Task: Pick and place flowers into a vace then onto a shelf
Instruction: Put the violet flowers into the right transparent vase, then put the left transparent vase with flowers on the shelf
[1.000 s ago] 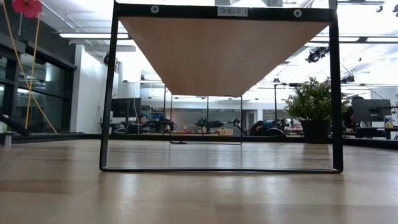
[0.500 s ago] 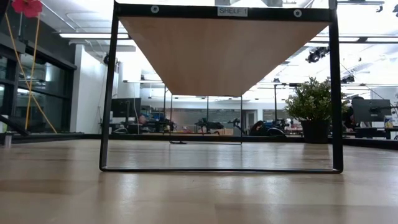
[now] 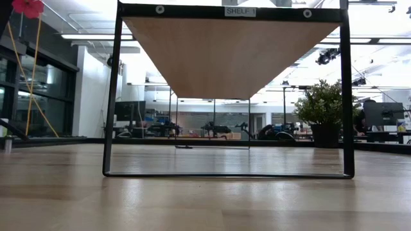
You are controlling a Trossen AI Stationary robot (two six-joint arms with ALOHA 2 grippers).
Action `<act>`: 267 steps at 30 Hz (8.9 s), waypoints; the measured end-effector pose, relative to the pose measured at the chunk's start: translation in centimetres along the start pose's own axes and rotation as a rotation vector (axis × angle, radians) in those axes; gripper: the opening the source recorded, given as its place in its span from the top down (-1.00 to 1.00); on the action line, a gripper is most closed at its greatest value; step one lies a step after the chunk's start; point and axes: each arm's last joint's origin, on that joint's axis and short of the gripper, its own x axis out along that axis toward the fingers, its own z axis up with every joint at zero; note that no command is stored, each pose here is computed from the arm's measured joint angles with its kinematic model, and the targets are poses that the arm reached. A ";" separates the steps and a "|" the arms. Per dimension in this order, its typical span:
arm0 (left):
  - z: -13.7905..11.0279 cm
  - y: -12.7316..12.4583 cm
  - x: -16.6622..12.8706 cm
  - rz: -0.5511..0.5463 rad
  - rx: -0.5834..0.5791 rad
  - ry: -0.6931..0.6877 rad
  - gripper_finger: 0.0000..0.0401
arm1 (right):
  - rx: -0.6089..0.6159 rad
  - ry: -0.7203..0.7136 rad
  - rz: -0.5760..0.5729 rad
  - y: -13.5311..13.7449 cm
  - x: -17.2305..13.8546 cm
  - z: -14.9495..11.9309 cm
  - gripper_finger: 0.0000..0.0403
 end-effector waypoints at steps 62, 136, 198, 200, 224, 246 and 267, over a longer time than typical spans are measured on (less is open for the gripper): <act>2.8 0.9 0.4 -0.115 0.011 -0.260 -0.60 | 0.035 0.001 0.017 -1.8 -1.0 1.7 0.41; 0.1 -1.0 5.4 -0.094 -0.125 -0.096 -0.60 | -0.027 -0.011 0.044 -1.4 -2.0 1.5 0.41; 0.6 0.6 0.8 -0.060 -0.065 -0.045 -0.60 | -0.032 -0.006 0.040 -1.4 -2.0 1.5 0.41; 0.8 0.5 -0.1 -0.062 -0.058 -0.058 -0.60 | -0.029 -0.005 0.040 -1.4 -2.0 1.5 0.41; -0.6 -2.5 -18.8 -0.221 -0.036 -0.138 -0.60 | -0.050 -0.006 0.046 -1.2 -2.3 1.4 0.41; -8.5 -7.3 -27.9 0.108 -0.257 -0.091 -0.60 | -0.047 0.008 0.007 -1.3 -0.7 1.4 0.41; -16.8 -14.8 -25.7 0.102 -0.495 -0.033 -0.60 | -0.046 0.027 -0.048 -1.5 1.6 1.3 0.41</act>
